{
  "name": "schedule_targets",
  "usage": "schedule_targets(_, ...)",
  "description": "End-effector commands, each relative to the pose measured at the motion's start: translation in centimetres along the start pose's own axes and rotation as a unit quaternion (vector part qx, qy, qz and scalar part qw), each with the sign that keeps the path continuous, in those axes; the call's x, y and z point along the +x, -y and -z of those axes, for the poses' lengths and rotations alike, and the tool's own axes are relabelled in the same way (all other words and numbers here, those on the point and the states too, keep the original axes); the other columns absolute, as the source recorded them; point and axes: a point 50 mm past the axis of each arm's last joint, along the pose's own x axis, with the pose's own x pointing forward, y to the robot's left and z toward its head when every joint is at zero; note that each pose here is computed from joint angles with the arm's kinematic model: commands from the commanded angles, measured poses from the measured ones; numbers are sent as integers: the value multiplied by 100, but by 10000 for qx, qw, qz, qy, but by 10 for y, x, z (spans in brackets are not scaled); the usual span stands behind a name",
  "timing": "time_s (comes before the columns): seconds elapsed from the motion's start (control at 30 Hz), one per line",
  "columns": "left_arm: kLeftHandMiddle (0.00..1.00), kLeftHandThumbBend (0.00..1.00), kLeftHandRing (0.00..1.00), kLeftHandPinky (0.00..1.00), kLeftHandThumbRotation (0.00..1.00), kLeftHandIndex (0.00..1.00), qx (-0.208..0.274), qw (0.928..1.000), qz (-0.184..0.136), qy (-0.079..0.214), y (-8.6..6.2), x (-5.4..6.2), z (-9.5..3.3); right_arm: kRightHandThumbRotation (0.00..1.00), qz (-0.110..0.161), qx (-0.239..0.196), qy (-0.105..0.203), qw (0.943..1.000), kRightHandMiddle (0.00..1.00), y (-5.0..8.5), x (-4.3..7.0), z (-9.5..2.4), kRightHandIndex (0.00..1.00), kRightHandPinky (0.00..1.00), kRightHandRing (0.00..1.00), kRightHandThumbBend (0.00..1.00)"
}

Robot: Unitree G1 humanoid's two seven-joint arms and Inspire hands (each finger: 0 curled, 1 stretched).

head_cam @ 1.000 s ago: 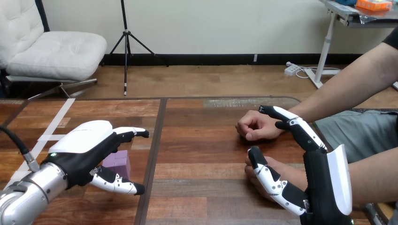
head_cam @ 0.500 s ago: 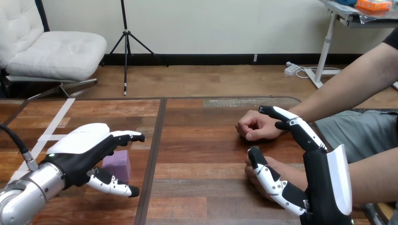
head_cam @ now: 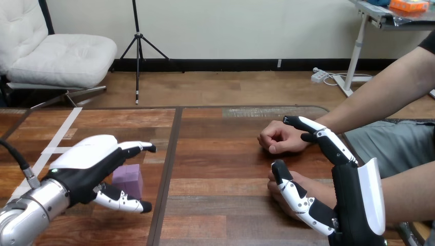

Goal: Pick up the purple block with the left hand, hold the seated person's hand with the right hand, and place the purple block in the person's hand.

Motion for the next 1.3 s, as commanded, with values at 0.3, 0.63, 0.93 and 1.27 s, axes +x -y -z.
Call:
schedule_targets(0.3, 94, 72, 91, 81, 32, 90, 266, 9964, -776, 226, -25, 4, -5, 42, 136, -19, 314, 9994, 77, 7, 13, -5, 74, 71, 78, 41)
schedule_targets(0.63, 95, 69, 91, 83, 32, 91, 206, 9918, -1179, 448, -25, 1, -6, 43, 129, -29, 337, 9993, 77, 7, 13, -4, 74, 71, 78, 41)
schedule_targets(0.93, 94, 66, 90, 83, 37, 91, 138, 9839, -1636, 705, -26, -3, -7, 43, 107, -47, 351, 9993, 77, 7, 14, -4, 74, 70, 78, 41)
schedule_targets(1.27, 95, 65, 93, 86, 39, 92, 214, 9789, -1897, 729, -26, -3, -5, 42, 79, -76, 373, 9992, 77, 6, 14, -3, 75, 70, 78, 41)
